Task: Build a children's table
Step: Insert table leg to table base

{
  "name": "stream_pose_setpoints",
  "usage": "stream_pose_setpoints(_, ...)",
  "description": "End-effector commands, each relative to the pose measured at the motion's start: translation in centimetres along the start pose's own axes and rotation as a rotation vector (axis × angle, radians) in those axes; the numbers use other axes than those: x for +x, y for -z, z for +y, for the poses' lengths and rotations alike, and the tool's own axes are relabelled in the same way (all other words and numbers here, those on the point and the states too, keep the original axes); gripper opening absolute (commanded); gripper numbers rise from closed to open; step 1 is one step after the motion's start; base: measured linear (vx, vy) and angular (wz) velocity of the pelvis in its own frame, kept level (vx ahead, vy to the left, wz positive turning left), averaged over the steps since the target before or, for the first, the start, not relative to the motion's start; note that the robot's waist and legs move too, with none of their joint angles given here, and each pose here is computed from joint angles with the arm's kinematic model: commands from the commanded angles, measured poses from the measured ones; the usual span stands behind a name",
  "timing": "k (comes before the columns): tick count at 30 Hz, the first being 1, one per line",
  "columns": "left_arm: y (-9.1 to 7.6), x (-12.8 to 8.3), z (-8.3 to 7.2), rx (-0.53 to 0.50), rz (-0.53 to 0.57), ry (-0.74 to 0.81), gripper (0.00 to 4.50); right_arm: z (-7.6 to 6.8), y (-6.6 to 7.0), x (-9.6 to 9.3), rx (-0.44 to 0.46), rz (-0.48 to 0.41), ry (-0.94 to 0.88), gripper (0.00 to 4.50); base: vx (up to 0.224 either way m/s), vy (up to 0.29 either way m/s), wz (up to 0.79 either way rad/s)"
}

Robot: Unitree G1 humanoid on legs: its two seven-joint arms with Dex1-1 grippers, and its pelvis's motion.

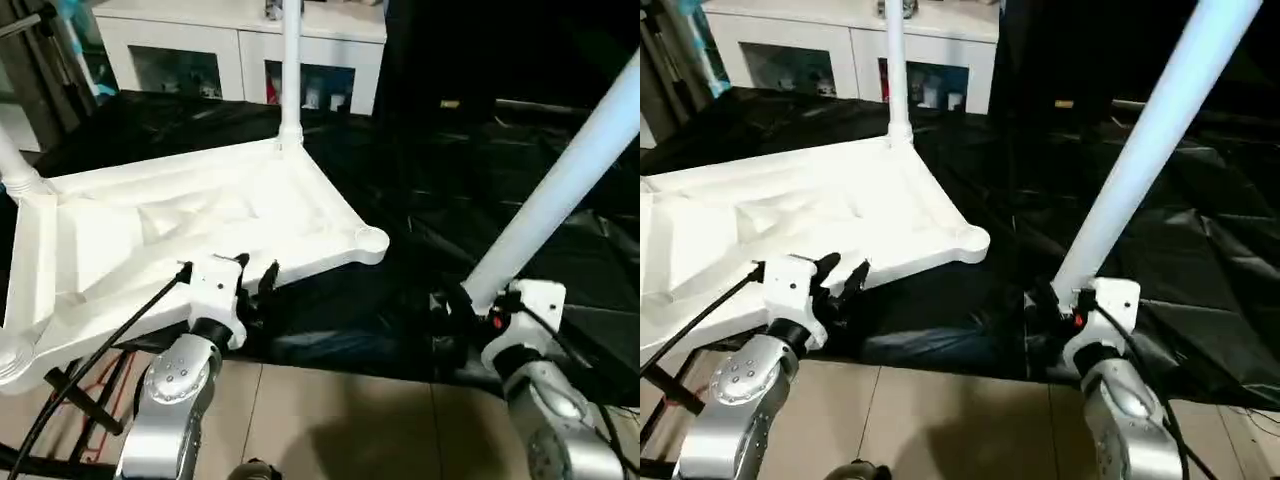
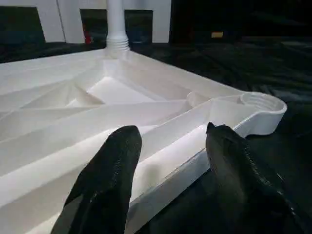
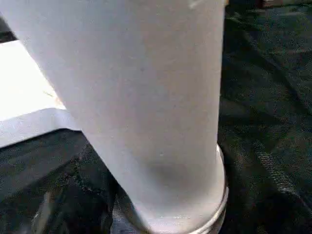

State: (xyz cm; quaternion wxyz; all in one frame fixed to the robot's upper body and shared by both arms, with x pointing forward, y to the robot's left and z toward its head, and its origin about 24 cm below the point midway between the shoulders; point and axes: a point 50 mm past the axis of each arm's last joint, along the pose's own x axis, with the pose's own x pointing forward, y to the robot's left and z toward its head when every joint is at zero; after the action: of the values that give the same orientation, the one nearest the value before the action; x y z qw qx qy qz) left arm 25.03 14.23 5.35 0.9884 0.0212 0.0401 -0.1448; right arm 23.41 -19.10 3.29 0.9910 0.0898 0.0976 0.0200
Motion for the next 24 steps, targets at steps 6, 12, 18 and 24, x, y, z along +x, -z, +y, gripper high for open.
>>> stream_pose_setpoints(6,-0.3,-0.8,0.1,0.032,-0.017,-0.016,2.5,0.7,-0.6,-0.2,-0.043,-0.036,-0.058,2.63,0.0,0.0,0.0)
stream_pose_setpoints(12,-0.6,-1.0,-0.1,0.044,-0.022,0.02,2.5,0.6,-1.2,-1.0,0.038,-0.047,-0.058,2.63,0.0,0.0,0.0)
stream_pose_setpoints(18,-0.8,-0.3,-1.0,0.048,-0.033,0.042,2.5,-0.4,-2.0,-1.2,0.013,-0.029,-0.099,2.63,0.0,0.0,0.0)
stream_pose_setpoints(24,-0.1,-0.6,-0.3,0.038,-0.019,0.027,2.5,-0.5,-1.7,-1.2,-0.018,-0.01,-0.125,2.63,0.0,0.0,0.0)
